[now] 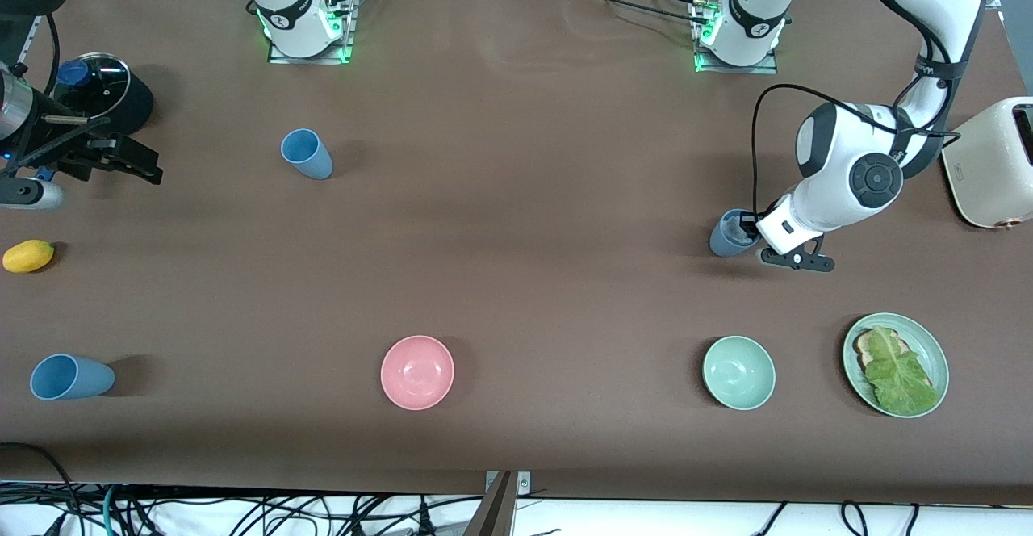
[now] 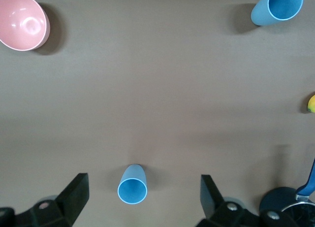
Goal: Stack blue cups with both arms
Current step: 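Close the left gripper around the tissue cup and lift it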
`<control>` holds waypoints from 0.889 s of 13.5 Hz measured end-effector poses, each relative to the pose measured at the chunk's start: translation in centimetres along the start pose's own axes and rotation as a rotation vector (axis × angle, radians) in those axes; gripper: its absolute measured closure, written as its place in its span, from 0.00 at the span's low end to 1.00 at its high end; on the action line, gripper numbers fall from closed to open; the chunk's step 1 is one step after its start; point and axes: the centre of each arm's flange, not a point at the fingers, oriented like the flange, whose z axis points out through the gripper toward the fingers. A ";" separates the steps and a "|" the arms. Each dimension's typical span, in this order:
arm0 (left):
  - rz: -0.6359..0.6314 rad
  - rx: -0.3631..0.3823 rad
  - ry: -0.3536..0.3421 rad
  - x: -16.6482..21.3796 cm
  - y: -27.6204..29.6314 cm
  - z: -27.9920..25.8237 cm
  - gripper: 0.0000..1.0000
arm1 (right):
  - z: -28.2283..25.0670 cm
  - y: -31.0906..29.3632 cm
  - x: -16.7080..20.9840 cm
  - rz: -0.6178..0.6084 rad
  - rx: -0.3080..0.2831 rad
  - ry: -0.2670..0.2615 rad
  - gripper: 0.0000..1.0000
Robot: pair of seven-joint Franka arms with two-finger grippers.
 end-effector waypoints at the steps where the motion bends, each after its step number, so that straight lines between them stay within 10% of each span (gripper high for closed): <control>1: 0.000 0.000 0.001 0.0 0.0 0.0 0.99 | 0.0 0.0 0.0 0.000 0.000 -0.001 0.00; 12: -0.028 -0.089 -0.030 2.8 12.6 -11.2 0.99 | 0.1 -0.4 -0.1 -0.008 0.000 -0.009 0.00</control>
